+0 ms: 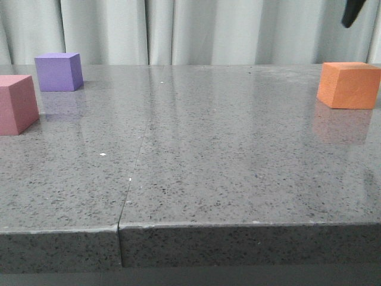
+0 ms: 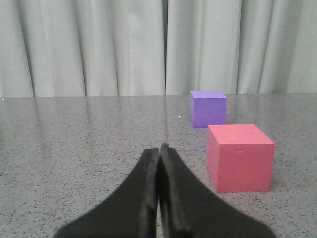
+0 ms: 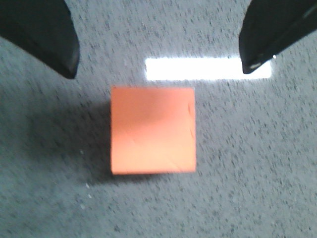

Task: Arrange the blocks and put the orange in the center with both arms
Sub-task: 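Lower the right gripper onto the orange cube and close on it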

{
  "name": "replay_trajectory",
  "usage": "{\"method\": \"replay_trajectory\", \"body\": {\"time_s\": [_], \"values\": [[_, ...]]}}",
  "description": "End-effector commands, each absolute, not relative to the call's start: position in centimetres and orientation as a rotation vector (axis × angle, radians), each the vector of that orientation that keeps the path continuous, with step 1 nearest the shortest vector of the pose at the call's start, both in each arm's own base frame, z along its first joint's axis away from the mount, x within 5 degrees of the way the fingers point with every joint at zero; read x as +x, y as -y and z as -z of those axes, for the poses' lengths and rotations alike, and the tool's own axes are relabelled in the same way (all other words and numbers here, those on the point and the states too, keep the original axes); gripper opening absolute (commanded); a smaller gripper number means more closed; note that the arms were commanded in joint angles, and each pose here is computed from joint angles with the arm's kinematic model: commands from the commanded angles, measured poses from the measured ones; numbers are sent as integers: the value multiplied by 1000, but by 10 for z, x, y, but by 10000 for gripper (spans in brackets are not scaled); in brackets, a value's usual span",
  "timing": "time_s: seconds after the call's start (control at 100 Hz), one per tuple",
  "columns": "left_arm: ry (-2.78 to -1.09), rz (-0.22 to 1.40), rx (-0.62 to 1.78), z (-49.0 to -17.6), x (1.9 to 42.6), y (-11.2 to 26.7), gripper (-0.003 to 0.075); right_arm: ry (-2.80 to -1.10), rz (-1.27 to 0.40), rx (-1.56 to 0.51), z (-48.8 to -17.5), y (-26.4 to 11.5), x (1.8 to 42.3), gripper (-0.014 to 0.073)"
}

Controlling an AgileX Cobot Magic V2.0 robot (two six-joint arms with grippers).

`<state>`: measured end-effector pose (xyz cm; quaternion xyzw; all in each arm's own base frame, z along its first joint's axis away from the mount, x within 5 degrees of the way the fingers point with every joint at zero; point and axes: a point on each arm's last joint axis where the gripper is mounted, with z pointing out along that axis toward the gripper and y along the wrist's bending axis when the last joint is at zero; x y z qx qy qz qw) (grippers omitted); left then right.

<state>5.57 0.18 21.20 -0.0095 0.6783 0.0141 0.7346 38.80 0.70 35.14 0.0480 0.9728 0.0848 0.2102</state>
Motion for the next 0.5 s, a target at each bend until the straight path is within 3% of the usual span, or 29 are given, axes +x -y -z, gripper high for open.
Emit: {"method": "replay_trajectory", "body": {"time_s": [0.0, 0.49], "values": [[-1427, -24, -31, -207, 55, -2, -20, -2661, -278, 115, -374, -10, 390, 644], [-1427, -24, -31, -207, 55, -2, -20, -2774, -269, 111, -327, -14, 428, 644]]}}
